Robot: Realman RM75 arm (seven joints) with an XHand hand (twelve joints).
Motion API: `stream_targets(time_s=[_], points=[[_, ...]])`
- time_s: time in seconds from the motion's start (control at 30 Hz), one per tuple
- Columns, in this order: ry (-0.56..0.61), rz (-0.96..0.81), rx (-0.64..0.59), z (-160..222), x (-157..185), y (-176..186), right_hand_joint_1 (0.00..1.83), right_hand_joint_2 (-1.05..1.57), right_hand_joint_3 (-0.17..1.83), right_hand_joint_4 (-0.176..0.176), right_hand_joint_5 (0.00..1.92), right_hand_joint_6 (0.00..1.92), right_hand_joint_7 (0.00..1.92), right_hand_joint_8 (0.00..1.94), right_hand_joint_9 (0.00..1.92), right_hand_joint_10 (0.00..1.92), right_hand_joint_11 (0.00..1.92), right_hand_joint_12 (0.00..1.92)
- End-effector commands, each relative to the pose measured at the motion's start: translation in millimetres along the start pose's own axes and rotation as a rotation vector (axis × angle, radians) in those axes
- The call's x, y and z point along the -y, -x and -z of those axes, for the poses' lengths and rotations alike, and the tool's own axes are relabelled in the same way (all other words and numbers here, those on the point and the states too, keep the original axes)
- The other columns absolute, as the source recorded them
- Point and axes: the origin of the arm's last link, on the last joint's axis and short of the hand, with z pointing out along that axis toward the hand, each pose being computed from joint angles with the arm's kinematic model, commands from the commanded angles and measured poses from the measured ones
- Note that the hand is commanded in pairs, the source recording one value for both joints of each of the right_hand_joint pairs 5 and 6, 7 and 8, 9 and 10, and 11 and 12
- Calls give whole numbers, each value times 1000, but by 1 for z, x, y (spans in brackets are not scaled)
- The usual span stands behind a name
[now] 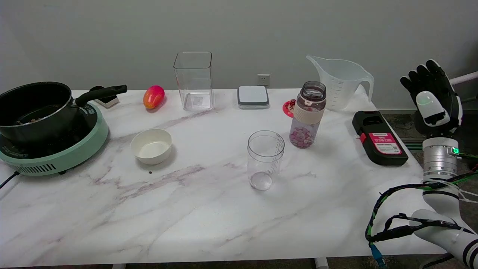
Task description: Pick up the black plastic bottle.
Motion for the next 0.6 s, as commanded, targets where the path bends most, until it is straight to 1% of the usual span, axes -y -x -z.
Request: stream_targets(time_s=[0.03, 0.23, 0.4, 0.5, 0.6], points=[[51, -33, 13, 2, -10, 2, 1180, -309, 1039, 0, 505, 505, 513, 513, 547, 547, 624, 624], [92, -24, 80, -1, -16, 19, 1178, -340, 1108, 0, 497, 497, 510, 510, 539, 539, 615, 615], [91, 1, 125, 0, -17, 25, 1178, -369, 1124, 0, 464, 464, 506, 506, 538, 538, 623, 623], [92, -1, 148, 3, -18, 27, 1180, -457, 1158, 0, 373, 373, 485, 485, 529, 529, 605, 605], [133, -38, 169, 11, -26, 27, 1181, -523, 1164, 0, 291, 291, 463, 463, 513, 513, 573, 573]])
